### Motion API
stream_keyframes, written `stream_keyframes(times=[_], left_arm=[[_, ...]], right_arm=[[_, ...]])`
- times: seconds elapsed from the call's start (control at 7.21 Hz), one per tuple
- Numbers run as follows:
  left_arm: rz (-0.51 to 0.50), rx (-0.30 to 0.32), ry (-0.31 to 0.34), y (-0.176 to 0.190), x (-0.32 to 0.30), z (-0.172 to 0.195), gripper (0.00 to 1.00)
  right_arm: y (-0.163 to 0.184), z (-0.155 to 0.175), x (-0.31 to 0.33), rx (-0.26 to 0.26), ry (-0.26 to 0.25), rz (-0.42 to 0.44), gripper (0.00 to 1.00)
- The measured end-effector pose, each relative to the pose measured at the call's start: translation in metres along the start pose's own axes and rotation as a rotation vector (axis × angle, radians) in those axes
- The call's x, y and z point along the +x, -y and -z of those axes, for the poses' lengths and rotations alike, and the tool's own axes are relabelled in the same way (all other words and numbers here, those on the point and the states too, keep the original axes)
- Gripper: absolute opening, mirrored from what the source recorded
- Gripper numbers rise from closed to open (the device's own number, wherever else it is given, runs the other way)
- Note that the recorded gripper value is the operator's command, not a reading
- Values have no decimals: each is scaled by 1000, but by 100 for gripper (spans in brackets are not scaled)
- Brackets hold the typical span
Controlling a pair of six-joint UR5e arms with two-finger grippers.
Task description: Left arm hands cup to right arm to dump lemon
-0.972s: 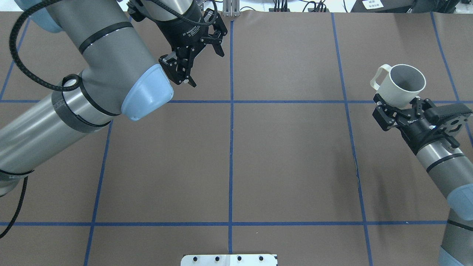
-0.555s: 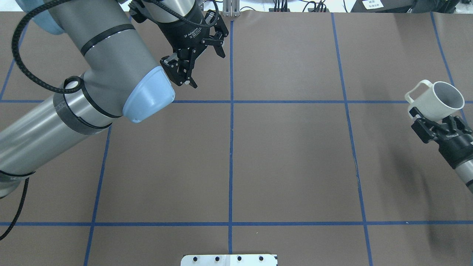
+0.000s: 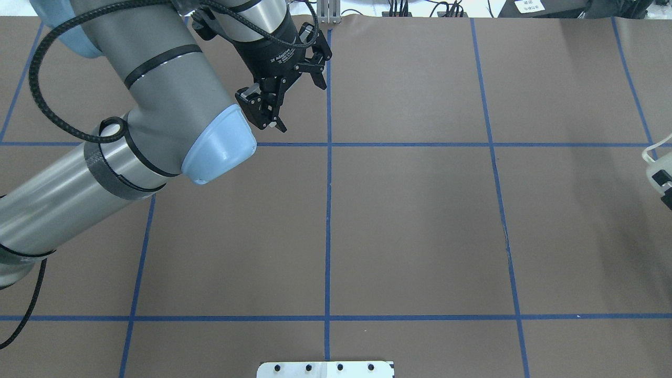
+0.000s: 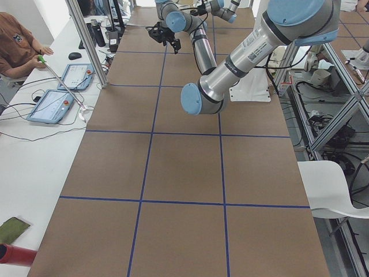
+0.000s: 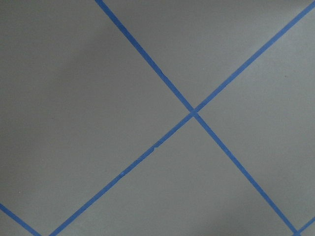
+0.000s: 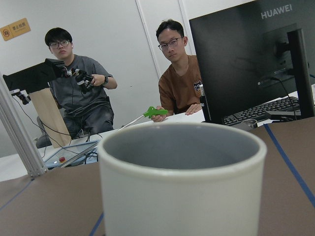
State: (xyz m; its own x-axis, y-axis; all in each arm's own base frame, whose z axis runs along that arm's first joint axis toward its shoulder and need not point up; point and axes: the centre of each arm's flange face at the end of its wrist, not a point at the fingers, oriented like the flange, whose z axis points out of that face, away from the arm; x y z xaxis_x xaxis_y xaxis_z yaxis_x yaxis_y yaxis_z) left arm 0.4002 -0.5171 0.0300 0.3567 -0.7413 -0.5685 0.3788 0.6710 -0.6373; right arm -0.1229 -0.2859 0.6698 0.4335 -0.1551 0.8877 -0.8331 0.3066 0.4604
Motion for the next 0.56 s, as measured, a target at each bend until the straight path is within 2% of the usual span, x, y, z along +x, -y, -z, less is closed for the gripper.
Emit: stream_keyframes(times=[0.28,0.56], left_arm=[[-8,11,2,-6,-1,-7,100],[-9,16,3,-7,-1,-8,100]], right_arm=[[9,35,48,-31,31,-171,10],[15,54,71,-48,50,-340,13]])
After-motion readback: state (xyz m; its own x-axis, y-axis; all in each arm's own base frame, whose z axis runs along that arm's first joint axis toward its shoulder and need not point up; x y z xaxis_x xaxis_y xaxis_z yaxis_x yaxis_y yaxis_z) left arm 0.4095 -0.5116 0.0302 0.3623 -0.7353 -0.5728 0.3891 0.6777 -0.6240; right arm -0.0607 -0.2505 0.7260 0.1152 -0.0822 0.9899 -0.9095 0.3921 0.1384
